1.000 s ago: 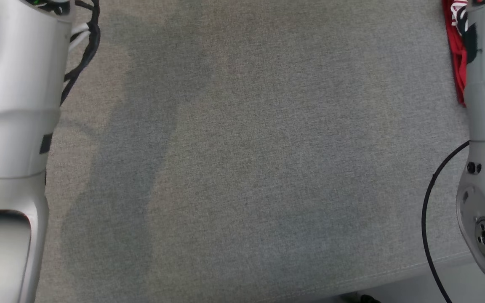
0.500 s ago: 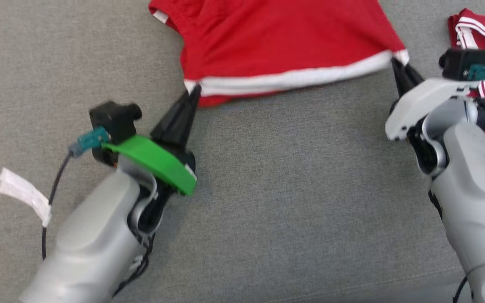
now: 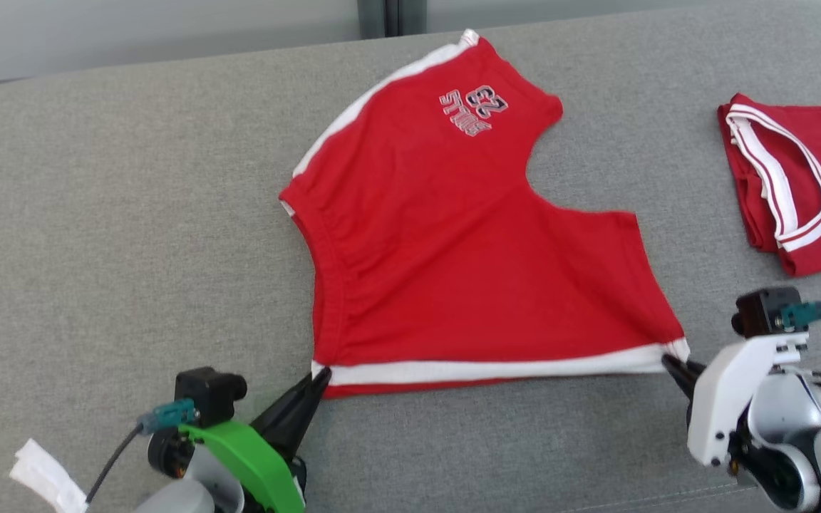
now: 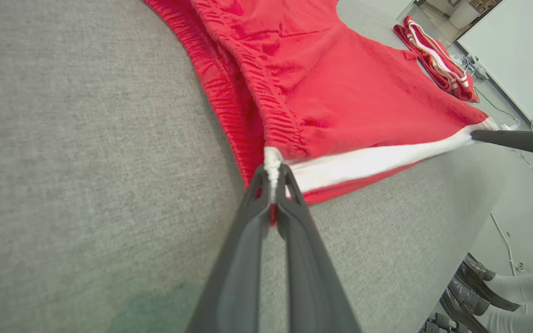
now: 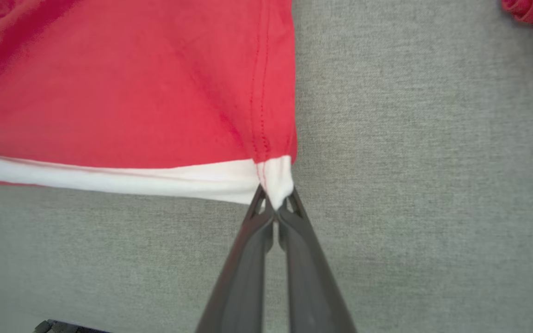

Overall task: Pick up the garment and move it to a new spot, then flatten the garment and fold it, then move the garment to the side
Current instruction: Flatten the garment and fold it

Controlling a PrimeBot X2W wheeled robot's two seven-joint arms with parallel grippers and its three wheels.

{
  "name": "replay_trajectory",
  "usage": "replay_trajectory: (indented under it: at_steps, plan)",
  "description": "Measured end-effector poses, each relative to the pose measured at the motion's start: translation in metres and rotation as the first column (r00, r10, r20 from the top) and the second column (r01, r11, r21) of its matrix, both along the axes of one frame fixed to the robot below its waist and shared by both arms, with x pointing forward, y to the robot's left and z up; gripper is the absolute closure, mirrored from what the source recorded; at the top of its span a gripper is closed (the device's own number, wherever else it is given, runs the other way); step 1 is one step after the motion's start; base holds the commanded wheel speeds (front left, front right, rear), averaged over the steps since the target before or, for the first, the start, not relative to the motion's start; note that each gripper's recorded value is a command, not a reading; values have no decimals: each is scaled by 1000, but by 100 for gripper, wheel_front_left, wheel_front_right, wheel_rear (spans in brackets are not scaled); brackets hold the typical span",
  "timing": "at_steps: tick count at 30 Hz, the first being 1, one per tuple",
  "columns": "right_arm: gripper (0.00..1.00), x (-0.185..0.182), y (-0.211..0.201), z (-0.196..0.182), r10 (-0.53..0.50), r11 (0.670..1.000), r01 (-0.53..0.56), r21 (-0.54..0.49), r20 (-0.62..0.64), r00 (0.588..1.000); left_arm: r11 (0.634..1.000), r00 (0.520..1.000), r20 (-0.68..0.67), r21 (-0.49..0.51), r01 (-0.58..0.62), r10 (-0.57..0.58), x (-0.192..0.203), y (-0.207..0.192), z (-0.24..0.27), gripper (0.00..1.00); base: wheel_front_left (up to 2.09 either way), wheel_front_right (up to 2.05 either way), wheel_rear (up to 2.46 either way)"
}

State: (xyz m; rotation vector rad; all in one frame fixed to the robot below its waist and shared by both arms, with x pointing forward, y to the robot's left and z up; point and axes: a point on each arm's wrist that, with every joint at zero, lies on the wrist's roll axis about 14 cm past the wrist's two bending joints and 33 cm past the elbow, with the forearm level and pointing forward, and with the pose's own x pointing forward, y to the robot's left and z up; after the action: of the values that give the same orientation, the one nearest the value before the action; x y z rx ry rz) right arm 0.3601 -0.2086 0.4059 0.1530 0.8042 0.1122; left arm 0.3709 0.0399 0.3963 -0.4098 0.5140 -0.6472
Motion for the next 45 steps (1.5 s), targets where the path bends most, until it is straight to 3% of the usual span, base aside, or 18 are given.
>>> replay_trajectory:
  at_steps: [6,14,26,37,45]
  plan:
    - [100,-47,5,30,-38,999,38,15,-20,999,999,998,-59,45,23,-20,-44,7,1,100,0,0,0]
    - [100,-32,-3,73,-91,996,94,-11,168,982,999,999,16,-46,-29,30,-51,-2,27,100,0,0,0]
    - [100,55,-8,80,16,993,15,-118,257,966,993,979,181,-84,-79,94,36,-16,60,100,0,0,0]
    - [100,165,21,79,176,972,-113,-206,321,931,968,955,159,-53,-245,250,97,3,42,100,0,0,0]
    - [100,219,53,59,272,949,-202,-242,303,913,945,936,131,-40,-325,328,116,17,28,100,0,0,0]
